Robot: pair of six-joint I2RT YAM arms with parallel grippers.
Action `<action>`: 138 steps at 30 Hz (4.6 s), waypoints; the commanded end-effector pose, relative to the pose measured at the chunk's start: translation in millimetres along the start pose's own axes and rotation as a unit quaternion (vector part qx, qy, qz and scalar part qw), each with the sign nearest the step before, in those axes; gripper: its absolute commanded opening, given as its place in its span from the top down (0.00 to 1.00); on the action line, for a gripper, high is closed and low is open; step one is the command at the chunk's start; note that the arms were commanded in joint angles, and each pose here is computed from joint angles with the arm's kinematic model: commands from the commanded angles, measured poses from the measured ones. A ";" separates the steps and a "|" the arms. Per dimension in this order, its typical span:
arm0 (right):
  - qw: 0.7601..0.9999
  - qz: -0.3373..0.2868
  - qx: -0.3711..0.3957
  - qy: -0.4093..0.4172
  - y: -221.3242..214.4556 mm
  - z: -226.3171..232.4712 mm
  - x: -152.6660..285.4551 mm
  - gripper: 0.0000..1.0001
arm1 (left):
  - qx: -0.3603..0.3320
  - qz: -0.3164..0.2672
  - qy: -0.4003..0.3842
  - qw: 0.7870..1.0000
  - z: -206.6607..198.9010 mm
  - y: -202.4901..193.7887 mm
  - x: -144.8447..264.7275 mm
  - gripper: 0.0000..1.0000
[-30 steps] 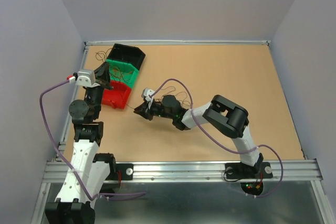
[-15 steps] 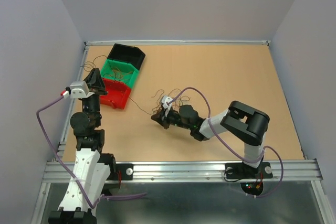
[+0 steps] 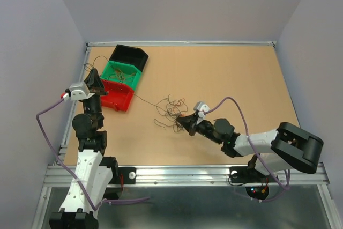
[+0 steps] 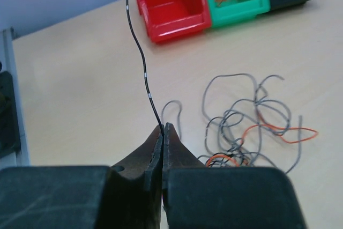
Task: Untangle the cables
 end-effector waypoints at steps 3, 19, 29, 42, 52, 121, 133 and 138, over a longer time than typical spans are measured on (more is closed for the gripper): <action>0.973 -0.039 -0.049 -0.222 18.7 -69.0 46.6 0.99 | -0.006 -0.044 0.014 0.999 2.3 23.1 -5.9 0.89; 0.876 -0.140 -0.117 -0.447 29.9 -131.4 180.2 0.99 | -0.013 -0.022 0.042 0.999 12.7 9.3 -17.9 1.00; 0.902 -0.104 -0.106 -0.405 26.2 -119.8 163.5 0.99 | -0.076 0.126 -0.055 0.988 -13.2 -44.3 -38.6 1.00; 0.927 -0.069 -0.088 -0.358 17.8 -106.3 142.3 1.00 | -0.223 0.273 -0.135 0.926 11.5 -143.1 -15.2 1.00; 0.934 -0.091 -0.091 -0.334 29.8 -100.6 140.1 0.99 | -0.399 0.301 -0.173 0.849 70.1 -190.3 -18.5 1.00; 0.952 -0.067 -0.088 -0.286 29.4 -86.3 115.7 0.99 | -0.458 0.537 -0.325 0.629 87.1 -205.7 -0.9 0.29; 0.976 -0.051 -0.084 -0.197 36.6 -59.5 78.4 0.99 | -0.321 0.367 -0.468 0.737 -90.3 -141.8 31.6 0.03; 0.984 -0.053 -0.077 -0.153 40.5 -46.3 65.2 0.99 | -0.163 0.263 -0.582 0.752 -184.7 -117.8 72.8 0.01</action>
Point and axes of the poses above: each gripper's point midway between its finger pads, its own x axis back along the fingers, its own z axis along the line the jaws close on, y = z × x, the point moved 1 cm from there along x, back along the fingers, and after that the axes turned 11 degrees about x, right-handed, at the moved point
